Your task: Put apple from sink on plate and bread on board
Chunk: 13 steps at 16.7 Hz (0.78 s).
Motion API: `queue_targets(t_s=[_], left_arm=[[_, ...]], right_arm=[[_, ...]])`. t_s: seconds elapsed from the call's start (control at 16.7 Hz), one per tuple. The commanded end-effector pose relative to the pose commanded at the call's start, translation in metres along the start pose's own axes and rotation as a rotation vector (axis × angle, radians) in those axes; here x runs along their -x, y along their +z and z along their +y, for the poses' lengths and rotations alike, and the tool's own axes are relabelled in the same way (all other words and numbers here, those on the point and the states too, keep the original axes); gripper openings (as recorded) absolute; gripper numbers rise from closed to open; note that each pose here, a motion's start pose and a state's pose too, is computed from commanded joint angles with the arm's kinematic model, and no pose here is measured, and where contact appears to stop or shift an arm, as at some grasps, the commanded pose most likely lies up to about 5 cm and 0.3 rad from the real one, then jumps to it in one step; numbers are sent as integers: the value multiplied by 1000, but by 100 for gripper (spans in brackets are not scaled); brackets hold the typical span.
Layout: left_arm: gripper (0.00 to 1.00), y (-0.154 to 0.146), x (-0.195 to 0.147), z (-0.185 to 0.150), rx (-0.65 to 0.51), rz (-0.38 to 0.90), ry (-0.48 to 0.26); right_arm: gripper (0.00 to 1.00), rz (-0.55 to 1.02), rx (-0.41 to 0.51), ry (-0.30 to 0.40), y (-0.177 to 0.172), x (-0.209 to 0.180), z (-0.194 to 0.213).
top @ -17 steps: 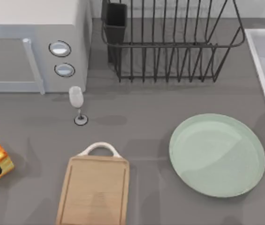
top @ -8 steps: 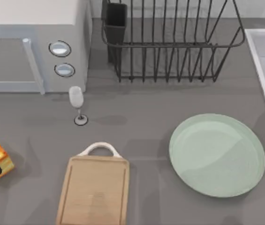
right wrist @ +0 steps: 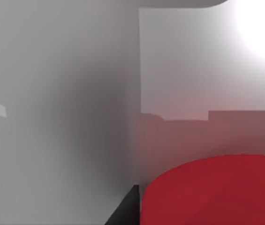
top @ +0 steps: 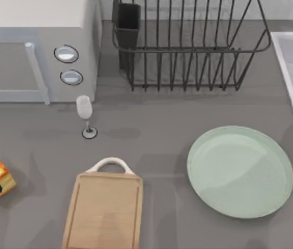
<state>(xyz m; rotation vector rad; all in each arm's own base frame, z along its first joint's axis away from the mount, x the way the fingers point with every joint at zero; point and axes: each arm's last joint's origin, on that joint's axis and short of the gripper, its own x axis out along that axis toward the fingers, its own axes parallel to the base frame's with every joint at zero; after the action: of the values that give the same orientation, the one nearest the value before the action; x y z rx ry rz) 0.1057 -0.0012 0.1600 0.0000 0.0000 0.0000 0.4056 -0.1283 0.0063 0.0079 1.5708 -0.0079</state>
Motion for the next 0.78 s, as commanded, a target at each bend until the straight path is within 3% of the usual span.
queue_targets(t_s=[0.48, 0.78], left_arm=[[100, 0, 0, 0, 0, 0, 0], [100, 0, 0, 0, 0, 0, 0]], right_arm=[[0, -54, -42, -3, 11, 70, -10], [0, -45, -23, -1, 7, 119, -5]])
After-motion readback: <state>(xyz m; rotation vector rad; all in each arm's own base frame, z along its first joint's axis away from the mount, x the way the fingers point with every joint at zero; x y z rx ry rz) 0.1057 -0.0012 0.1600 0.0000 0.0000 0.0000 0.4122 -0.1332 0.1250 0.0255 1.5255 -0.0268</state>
